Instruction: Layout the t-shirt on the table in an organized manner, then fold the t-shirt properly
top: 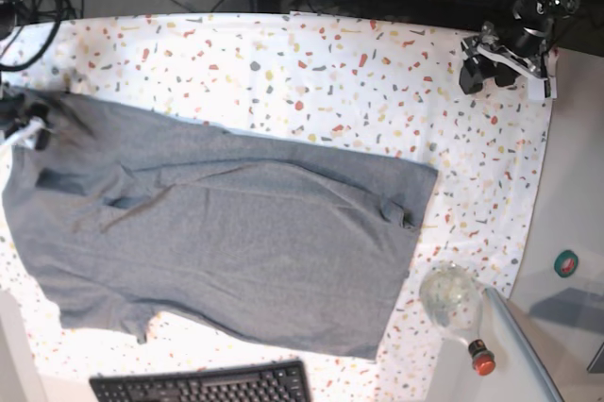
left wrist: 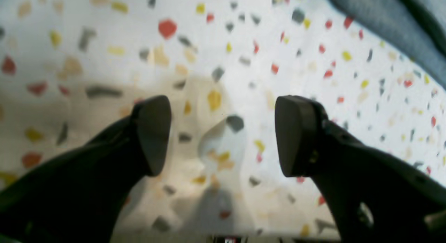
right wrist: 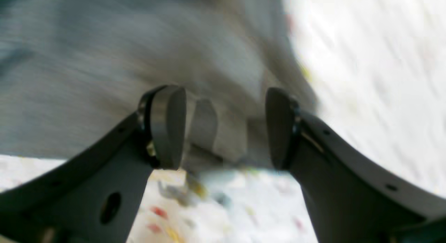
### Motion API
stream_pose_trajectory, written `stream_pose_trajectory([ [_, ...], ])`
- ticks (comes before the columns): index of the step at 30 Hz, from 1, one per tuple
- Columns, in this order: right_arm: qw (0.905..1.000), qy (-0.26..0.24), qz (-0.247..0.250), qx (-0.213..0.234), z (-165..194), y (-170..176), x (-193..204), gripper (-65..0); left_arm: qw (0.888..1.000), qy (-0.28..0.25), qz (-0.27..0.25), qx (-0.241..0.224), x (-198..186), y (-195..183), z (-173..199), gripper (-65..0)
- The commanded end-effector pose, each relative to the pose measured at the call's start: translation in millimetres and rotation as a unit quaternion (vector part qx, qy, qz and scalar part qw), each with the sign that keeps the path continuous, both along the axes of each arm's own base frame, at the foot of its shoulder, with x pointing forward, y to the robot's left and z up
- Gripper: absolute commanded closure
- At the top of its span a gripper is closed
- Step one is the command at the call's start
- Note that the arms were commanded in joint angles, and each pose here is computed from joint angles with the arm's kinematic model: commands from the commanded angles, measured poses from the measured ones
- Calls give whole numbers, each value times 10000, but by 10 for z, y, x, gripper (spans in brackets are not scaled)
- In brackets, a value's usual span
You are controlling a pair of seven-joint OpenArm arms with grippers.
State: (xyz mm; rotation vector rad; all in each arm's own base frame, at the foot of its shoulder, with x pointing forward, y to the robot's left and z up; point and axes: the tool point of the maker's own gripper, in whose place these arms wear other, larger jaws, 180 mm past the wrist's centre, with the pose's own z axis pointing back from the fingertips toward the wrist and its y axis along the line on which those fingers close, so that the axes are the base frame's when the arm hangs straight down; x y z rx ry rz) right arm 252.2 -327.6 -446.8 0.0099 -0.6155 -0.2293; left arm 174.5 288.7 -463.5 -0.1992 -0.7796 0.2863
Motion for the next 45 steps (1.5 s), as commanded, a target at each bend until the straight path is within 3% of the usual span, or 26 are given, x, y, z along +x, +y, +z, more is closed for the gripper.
stream_pose_trajectory([
  [1, 9994, -178, 37, -280, 135, -139, 96, -327, 9998, -203, -2, 67, 52, 71, 100, -448],
  [9, 9979, 164, 39, -621, 15, -271, 332, -327, 9997, -162, -28, 152, 4, 125, 118, -448],
  [11, 9970, -35, 111, -770, 163, -255, 333, -327, 9998, -167, -17, 126, 3, 107, 112, -448],
  [15, 9936, -630, 466, -816, 478, 146, 187, -327, 9998, -161, -12, 70, 4, 65, 98, -448],
  [18, 9939, -724, 469, -691, 492, 331, 95, -327, 9986, -451, 123, -261, 106, -68, 150, -448],
  [23, 9961, -770, -13, -436, 428, 321, -22, -327, 9939, -862, -11, -690, 367, -299, 287, -448],
  [34, 9970, -626, -125, -447, 358, 259, -175, -329, 9880, -1003, 892, -761, 970, -159, 365, -448],
  [38, 9964, -642, -346, -423, 358, 184, -241, -329, 9895, -838, 868, -801, 1149, -303, 315, -448],
  [45, 9808, -1345, -1328, 488, 476, 78, -358, -329, 9887, -612, 863, -1060, 1438, -561, 179, -448],
])
